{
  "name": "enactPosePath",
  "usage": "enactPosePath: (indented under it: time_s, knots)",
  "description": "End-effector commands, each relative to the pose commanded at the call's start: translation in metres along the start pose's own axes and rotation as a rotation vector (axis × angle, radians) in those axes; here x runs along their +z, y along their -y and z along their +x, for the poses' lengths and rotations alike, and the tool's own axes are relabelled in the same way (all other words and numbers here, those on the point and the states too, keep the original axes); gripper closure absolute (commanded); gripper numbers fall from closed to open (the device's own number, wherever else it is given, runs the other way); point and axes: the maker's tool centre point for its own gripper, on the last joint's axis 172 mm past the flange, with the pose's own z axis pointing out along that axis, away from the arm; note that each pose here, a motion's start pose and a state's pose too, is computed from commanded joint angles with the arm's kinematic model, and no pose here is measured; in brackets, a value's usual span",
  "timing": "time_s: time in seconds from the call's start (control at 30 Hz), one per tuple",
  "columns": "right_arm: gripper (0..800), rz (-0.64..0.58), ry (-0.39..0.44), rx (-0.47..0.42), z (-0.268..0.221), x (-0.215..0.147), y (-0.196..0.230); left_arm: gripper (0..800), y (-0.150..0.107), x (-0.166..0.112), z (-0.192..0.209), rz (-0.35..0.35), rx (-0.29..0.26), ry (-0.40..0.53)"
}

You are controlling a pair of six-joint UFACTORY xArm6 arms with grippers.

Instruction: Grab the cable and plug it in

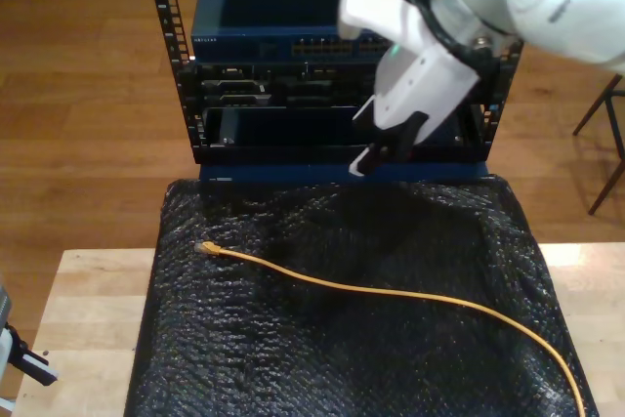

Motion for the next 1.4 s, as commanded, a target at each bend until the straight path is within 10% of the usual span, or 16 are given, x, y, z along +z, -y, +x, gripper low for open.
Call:
enactPosePath:
  time_s: [1.4]
  knots:
    - [155,0.028,-0.079,-0.006,0.008,-0.004,-0.002,0,0.000,0.000,0.000,-0.001,0.002,-0.001]
